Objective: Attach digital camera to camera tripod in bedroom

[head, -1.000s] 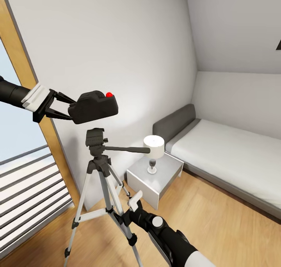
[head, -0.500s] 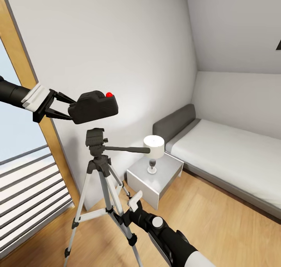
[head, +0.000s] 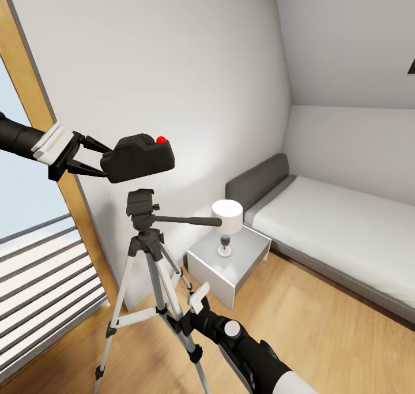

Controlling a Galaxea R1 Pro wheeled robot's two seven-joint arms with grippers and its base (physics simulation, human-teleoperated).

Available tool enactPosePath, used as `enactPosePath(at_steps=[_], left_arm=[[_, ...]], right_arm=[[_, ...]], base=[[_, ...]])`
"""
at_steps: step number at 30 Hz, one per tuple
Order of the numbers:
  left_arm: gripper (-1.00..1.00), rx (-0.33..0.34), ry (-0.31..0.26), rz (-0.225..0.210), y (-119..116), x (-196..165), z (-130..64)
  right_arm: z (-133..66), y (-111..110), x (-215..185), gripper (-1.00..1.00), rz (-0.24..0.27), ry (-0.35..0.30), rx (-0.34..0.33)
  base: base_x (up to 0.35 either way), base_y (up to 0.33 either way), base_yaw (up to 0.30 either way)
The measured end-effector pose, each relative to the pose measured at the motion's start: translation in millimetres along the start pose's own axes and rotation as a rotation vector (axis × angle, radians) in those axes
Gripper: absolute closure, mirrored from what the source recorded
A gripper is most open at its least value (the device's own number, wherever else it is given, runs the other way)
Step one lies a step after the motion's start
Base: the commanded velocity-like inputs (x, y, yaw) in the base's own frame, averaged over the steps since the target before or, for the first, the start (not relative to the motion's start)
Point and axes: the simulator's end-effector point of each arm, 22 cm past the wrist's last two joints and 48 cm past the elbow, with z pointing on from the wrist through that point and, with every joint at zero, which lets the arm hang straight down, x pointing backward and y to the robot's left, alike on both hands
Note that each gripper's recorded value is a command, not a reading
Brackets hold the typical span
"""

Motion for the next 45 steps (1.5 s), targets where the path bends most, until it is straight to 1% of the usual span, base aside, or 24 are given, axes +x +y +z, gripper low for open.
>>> enactPosePath(at_steps=[7, 12, 30, 31, 45], left_arm=[[1.00, 0.001, 0.002, 0.003, -1.1, -0.1, -0.3], [1.00, 0.000, 0.003, 0.003, -1.2, 0.0, -0.8], [1.00, 0.000, 0.003, 0.004, -1.3, 0.0, -1.2], [1.00, 0.000, 0.003, 0.004, -1.3, -0.1, -1.2], [1.00, 0.000, 0.003, 0.004, -1.4, 0.1, -1.1]], right_arm=[[1.3, 10.8, 2.7, -1.00, -0.025, 0.009, -0.024], [1.7, 14.2, 3.9, -1.00, -0.033, 0.013, -0.031], [1.9, 16.4, 5.6, -1.00, -0.037, 0.018, -0.036], [1.9, 16.4, 5.6, 1.00, -0.037, 0.017, -0.036], [2.0, 16.6, 5.1, 1.00, -0.039, 0.015, -0.036]], base=[[0.000, 0.000, 0.000], [0.000, 0.000, 0.000], [0.000, 0.000, 0.000], [0.000, 0.000, 0.000], [0.000, 0.000, 0.000]])
